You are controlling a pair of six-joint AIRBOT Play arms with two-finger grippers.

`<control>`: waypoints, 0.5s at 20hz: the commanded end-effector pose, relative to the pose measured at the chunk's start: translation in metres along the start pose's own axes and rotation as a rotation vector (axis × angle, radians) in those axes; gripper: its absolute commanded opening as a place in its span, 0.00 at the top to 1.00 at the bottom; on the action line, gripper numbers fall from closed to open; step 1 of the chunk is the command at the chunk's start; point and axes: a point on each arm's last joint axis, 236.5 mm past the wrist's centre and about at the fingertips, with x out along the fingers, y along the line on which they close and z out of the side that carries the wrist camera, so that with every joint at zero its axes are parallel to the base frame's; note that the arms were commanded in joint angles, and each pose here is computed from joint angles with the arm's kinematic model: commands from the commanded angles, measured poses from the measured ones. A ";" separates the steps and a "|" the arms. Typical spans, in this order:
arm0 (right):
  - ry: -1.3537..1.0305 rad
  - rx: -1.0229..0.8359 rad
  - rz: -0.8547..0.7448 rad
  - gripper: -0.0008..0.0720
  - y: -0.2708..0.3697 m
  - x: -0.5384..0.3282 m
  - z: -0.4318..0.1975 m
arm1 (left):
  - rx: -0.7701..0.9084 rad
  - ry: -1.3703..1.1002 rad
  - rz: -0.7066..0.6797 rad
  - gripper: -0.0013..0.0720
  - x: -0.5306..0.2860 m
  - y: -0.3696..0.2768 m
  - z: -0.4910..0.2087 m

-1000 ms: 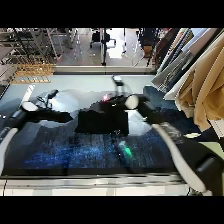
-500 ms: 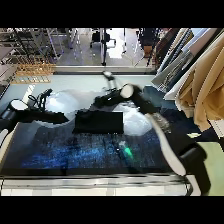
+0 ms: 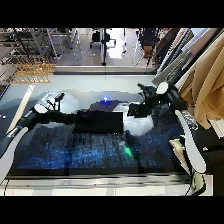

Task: Fold the clothes and pants, and hang the long-sleeved shirts on hangers.

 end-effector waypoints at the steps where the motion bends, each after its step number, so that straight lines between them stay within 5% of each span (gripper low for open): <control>1: -0.004 0.114 0.089 0.28 -0.022 0.040 -0.008 | -0.053 0.039 0.010 0.97 0.024 0.011 -0.012; 3: -0.013 0.145 0.127 0.20 -0.032 0.061 -0.002 | -0.056 0.049 0.008 0.97 0.027 0.013 -0.014; 10: -0.071 0.214 0.264 0.20 -0.035 0.104 0.027 | -0.059 0.070 0.009 0.97 0.032 0.017 -0.018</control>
